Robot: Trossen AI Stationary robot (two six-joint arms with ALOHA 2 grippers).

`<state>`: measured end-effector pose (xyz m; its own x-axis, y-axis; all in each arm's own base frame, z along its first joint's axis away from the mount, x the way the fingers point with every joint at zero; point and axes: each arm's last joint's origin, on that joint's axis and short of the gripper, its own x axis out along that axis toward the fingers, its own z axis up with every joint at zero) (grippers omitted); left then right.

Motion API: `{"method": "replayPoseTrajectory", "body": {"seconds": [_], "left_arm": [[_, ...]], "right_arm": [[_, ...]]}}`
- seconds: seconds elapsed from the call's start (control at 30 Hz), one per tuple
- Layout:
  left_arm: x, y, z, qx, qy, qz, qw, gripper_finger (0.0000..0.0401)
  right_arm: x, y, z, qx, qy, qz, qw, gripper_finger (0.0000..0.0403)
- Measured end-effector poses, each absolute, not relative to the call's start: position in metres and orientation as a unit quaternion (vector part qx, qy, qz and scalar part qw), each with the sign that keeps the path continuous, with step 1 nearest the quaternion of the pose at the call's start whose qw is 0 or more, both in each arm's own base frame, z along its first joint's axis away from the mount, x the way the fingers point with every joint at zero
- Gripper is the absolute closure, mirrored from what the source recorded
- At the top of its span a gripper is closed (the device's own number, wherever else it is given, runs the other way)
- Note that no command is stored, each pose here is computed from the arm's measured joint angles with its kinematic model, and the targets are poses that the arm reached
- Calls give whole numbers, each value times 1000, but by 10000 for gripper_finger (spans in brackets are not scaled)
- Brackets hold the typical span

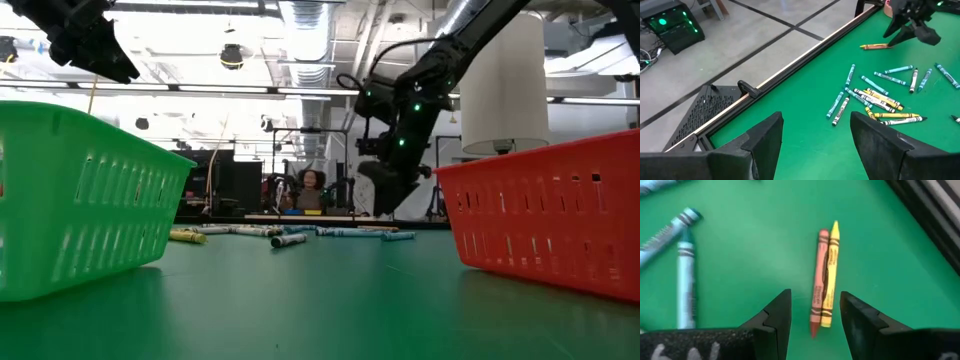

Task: Sort crayons
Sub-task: Put the brown crayon into the orange bin

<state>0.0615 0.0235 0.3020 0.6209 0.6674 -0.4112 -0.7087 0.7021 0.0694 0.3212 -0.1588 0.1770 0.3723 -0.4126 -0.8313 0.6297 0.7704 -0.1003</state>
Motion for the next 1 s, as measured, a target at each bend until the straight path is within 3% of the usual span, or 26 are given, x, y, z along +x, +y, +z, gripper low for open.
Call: {"method": "replayPoseTrajectory", "body": {"seconds": [0.3, 0.63, 1.0], "left_arm": [[62, 24, 302, -49, 208, 383, 899, 178], [62, 24, 302, -46, 209, 383, 899, 178], [62, 24, 302, -46, 209, 383, 899, 178]], "right_arm": [[329, -162, 149, 124, 485, -312, 808, 239], [332, -153, 159, 128, 482, -282, 819, 240], [334, -154, 162, 132, 483, -282, 819, 302]]}}
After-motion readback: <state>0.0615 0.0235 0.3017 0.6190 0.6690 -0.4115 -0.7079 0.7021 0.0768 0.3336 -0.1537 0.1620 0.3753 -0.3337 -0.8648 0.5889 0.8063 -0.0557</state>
